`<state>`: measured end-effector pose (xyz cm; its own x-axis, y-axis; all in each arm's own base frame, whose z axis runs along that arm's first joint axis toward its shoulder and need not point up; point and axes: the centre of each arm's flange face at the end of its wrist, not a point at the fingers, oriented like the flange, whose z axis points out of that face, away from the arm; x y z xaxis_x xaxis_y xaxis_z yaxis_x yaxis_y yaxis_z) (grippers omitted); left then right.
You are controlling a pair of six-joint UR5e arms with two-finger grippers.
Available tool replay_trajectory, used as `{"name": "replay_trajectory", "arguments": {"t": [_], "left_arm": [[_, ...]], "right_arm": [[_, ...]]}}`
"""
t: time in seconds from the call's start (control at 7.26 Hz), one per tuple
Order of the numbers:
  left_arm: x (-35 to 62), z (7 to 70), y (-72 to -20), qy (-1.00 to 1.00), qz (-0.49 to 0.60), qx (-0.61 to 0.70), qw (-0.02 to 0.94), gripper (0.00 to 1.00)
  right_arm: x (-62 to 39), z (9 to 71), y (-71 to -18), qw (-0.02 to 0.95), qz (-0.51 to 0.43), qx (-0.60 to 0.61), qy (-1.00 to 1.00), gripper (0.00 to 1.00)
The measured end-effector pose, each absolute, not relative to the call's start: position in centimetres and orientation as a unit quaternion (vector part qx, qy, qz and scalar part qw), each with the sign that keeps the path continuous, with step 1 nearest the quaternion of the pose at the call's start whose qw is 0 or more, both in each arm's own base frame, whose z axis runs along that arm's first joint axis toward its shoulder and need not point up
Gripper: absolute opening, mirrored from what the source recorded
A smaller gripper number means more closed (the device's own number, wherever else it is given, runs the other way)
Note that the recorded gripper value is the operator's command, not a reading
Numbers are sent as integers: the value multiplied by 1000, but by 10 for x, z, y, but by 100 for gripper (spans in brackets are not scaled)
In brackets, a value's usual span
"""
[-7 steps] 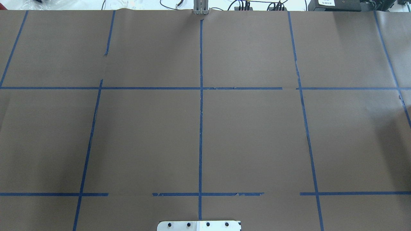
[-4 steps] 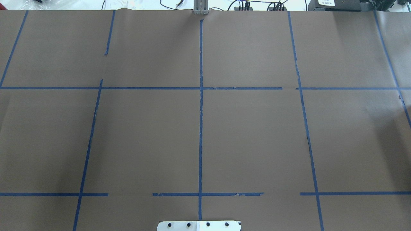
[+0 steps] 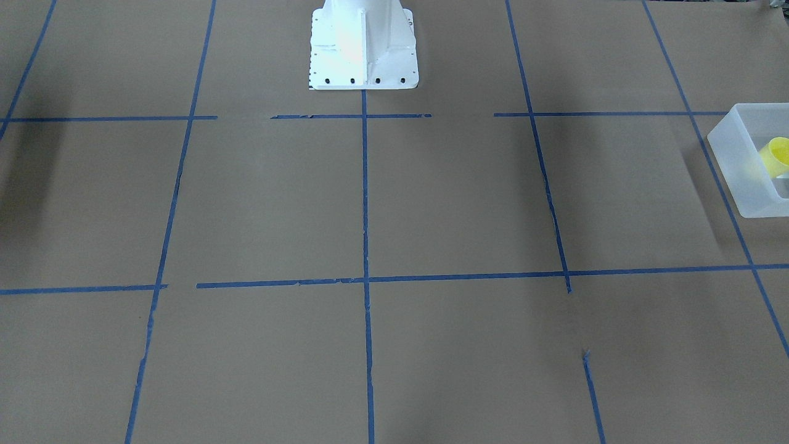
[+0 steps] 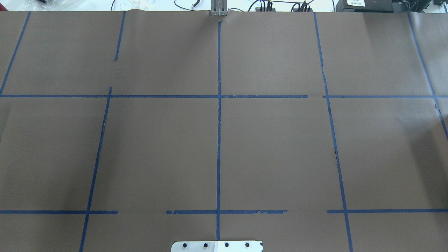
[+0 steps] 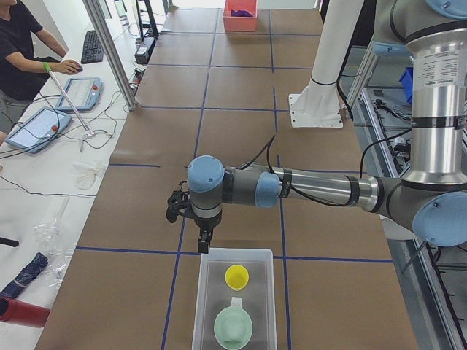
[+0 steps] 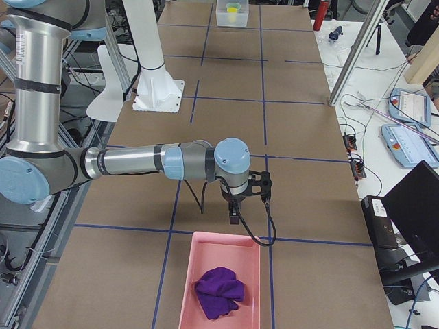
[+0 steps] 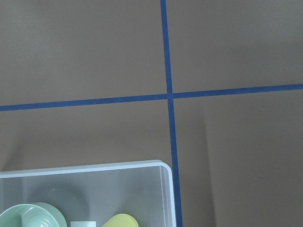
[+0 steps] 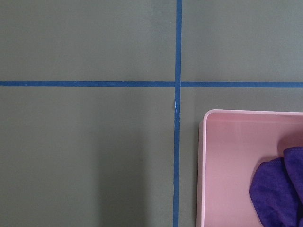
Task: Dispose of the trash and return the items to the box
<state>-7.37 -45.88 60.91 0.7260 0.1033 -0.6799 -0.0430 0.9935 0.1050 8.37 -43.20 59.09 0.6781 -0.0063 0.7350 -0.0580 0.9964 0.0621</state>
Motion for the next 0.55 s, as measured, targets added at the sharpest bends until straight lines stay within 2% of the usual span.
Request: {"name": "replay_trajectory", "arguments": {"t": [0.55], "left_arm": [[-79, 610, -460, 371, 56, 25, 926, 100]], "right_arm": [[84, 594, -431, 916, 14, 38, -400, 100]]}}
